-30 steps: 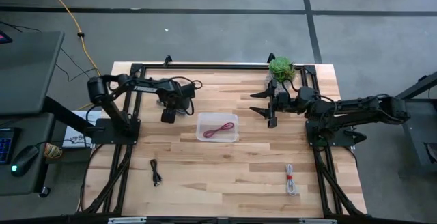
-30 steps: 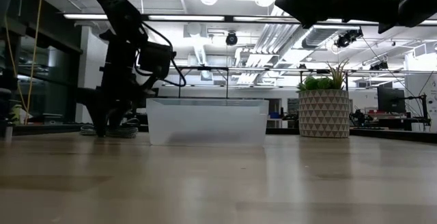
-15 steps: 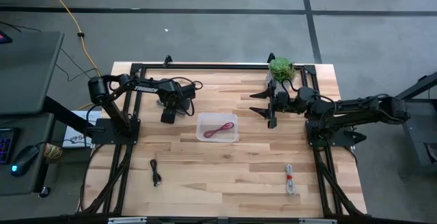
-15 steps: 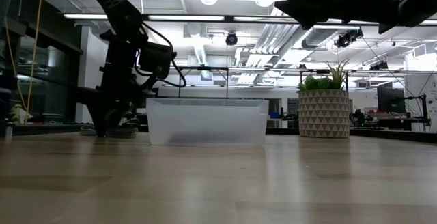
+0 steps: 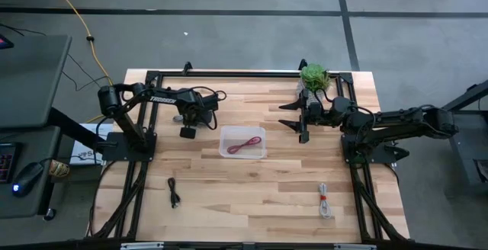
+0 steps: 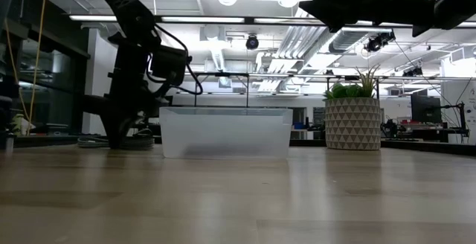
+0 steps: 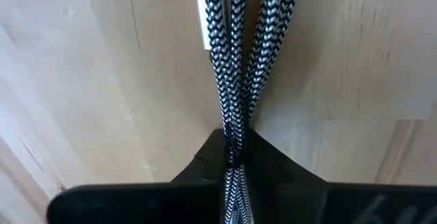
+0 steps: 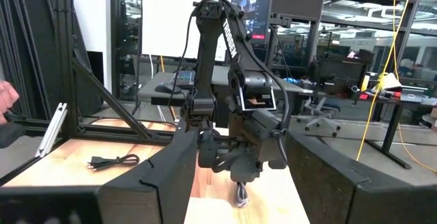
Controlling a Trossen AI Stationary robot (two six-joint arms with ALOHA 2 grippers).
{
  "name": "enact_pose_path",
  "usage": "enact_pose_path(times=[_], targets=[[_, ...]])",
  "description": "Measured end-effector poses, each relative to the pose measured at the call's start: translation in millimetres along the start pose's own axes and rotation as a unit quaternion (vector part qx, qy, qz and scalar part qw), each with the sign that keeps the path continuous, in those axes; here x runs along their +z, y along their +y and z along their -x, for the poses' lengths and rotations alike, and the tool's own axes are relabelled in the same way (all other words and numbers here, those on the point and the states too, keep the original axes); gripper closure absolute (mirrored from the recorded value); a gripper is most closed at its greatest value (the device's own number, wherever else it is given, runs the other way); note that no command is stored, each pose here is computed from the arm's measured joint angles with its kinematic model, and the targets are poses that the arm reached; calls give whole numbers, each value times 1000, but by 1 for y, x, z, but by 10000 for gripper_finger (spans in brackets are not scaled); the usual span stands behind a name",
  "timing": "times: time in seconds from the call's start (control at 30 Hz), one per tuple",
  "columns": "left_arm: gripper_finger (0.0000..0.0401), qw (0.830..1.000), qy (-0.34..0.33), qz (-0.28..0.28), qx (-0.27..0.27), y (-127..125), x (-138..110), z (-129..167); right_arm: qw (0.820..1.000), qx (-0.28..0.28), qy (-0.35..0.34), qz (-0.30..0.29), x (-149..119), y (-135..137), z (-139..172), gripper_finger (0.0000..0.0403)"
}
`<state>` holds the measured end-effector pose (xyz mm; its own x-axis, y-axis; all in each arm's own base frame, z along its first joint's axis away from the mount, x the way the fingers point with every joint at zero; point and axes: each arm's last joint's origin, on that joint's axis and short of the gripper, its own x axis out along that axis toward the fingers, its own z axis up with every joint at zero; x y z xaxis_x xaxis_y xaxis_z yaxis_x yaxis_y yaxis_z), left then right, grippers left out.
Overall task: Pick and place USB-C Cables
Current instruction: Put the gray charger cable into the transparent bin
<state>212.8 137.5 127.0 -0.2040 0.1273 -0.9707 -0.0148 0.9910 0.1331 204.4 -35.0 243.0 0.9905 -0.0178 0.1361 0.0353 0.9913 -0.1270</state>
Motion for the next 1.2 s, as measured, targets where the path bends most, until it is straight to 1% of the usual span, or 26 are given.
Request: enact_pose_path(times=[0.13, 0.3, 0.43, 0.5, 0.57, 0.67, 0.8, 1.03, 1.2], targets=[[397, 999, -26, 18, 4, 0, -5, 11, 1000, 0, 0, 0, 0, 0, 0, 187], [399, 992, -106, 59, 45, 3, -26, 52, 1000, 0, 0, 0, 0, 0, 0, 187], [400, 975, -175, 102, 93, 3, -41, 91, 1000, 0, 0, 1, 0, 0, 0, 187], [400, 966, -212, 107, 107, 0, -44, 110, 1000, 0, 0, 3, 0, 0, 0, 187], [400, 957, -247, 98, 116, -5, -43, 130, 1000, 0, 0, 3, 0, 0, 0, 187], [401, 946, -288, 73, 130, -14, -36, 156, 1000, 0, 0, 3, 0, 0, 0, 187], [401, 934, -316, 39, 162, -25, -19, 187, 1000, 0, 0, 3, 0, 0, 0, 187], [401, 913, -364, -24, 185, -41, 23, 236, 1000, 0, 0, 4, 0, 0, 0, 187], [401, 909, -369, -54, 185, -49, 53, 258, 1000, 0, 4, 3, -1, 0, 0, 187]])
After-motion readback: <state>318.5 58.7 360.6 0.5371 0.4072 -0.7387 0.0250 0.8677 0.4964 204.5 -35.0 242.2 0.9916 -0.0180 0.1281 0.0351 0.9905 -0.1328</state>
